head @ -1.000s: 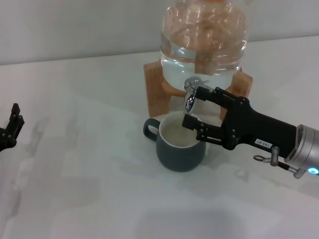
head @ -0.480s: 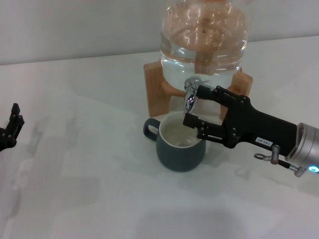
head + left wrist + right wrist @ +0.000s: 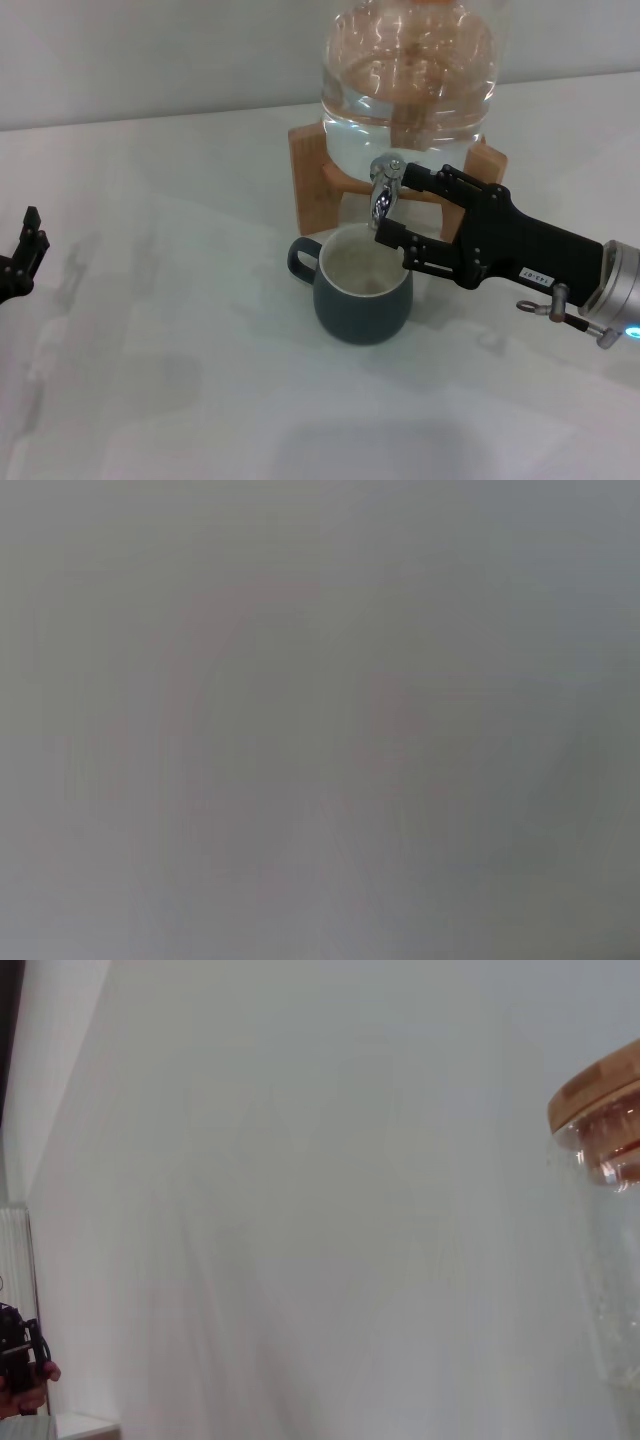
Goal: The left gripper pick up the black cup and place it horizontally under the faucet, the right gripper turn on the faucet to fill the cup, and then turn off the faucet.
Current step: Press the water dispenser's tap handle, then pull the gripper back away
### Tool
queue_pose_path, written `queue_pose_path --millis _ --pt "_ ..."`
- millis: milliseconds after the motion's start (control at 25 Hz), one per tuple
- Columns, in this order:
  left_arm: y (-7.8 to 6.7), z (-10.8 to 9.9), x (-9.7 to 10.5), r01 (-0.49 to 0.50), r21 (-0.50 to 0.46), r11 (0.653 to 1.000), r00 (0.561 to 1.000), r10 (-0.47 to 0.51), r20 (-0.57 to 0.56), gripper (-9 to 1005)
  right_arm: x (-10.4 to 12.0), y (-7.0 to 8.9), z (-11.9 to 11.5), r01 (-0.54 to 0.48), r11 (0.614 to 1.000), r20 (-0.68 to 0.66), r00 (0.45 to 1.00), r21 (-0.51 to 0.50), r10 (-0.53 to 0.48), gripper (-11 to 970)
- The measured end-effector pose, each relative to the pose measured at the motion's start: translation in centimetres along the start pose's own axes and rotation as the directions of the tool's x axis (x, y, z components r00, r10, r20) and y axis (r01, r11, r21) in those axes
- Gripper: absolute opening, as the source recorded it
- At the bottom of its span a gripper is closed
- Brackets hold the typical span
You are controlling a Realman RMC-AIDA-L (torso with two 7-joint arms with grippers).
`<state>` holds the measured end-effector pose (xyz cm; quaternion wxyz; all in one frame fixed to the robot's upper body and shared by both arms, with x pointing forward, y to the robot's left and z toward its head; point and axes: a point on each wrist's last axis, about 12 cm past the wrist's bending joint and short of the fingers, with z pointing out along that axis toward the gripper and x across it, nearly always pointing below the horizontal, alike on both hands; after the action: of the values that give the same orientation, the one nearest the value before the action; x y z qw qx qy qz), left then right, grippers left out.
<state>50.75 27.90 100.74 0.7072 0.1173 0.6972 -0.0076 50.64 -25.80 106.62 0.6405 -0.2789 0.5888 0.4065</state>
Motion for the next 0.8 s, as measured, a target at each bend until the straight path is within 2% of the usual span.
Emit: queue_pose_path --millis 480,800 --pt "-0.03 0.25 0.01 -0.003 0.004 1.0 1.0 0.003 -0.008 773 -0.12 -0.08 -0.06 0.004 1.0 0.001 1.0 -0.002 -0.004 855" --pt "-0.04 0.41 0.02 -0.008 0.006 1.0 1.0 0.008 -0.014 773 -0.15 0.43 -0.53 -0.005 1.0 0.022 1.0 -0.02 0.005 855"
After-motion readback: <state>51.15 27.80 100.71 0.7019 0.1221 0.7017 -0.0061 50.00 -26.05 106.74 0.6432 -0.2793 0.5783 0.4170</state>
